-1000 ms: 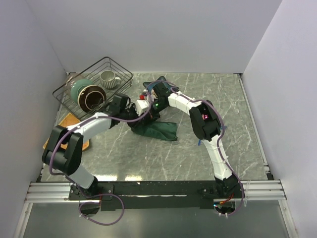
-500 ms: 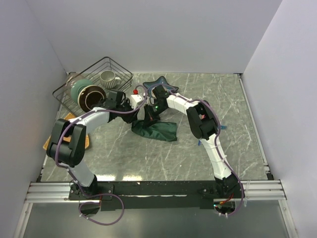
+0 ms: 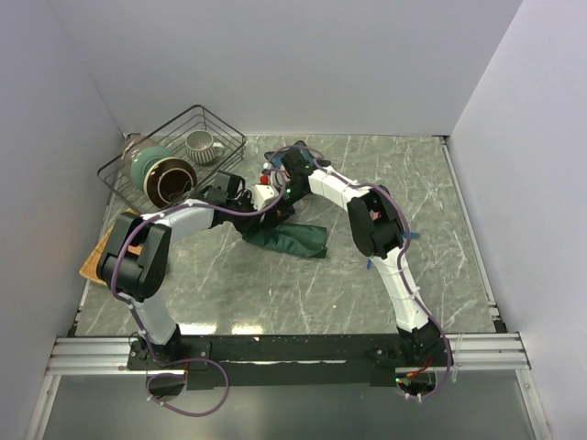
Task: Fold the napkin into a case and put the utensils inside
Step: Grasp the top corner of the smaller rectangle folded napkin from the folded napkin.
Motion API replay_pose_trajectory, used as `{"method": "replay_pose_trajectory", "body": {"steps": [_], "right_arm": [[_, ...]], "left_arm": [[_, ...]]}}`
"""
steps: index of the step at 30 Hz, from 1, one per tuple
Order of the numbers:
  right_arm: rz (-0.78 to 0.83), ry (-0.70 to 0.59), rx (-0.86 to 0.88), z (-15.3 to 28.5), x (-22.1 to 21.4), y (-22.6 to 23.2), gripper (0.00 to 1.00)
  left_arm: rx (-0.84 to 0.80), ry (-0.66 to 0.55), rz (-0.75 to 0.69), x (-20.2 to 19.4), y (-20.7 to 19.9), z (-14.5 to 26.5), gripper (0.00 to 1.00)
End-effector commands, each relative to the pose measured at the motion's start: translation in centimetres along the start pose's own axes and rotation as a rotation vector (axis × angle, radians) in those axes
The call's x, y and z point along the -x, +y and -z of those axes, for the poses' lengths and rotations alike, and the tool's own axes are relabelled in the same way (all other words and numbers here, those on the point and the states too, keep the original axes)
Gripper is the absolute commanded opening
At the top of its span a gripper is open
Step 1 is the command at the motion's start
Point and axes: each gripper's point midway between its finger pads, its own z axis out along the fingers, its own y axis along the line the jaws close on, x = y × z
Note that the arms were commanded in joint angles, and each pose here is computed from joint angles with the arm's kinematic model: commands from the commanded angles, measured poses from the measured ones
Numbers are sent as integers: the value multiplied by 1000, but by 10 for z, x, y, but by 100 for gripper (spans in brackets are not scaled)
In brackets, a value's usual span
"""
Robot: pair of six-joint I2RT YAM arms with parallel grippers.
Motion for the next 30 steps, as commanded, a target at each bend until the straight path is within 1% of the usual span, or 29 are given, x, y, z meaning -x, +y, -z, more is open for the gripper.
{"method": "replay_pose_trajectory", "body": {"steps": [1, 3, 6, 10, 13, 17, 19, 21, 22, 30], "right_arm": [[35, -12, -23, 6, 11, -4, 0], [42, -11, -29, 7, 12, -5, 0], [45, -5, -41, 4, 11, -11, 0], [35, 3, -58, -1, 10, -22, 0], [17, 3, -58, -5, 10, -27, 0], [18, 5, -58, -6, 9, -29, 0], [16, 4, -58, -4, 9, -29, 0], [14, 3, -54, -5, 10, -28, 0], [11, 2, -49, -4, 10, -28, 0], [23, -35, -23, 4, 21, -17, 0]], "left_arm": [[36, -36, -31, 15, 12, 1, 21], [49, -40, -26, 16, 14, 1, 22], [66, -65, -32, 24, 17, 6, 25], [83, -92, -36, 30, 22, 13, 35], [87, -68, -36, 25, 25, 11, 37], [83, -49, -49, 20, 27, 6, 38], [69, -17, -43, 11, 27, 1, 38], [68, -5, -46, 10, 29, -3, 35], [65, -7, -50, 9, 28, -3, 31], [35, -21, -92, 10, 19, 2, 12]]}}
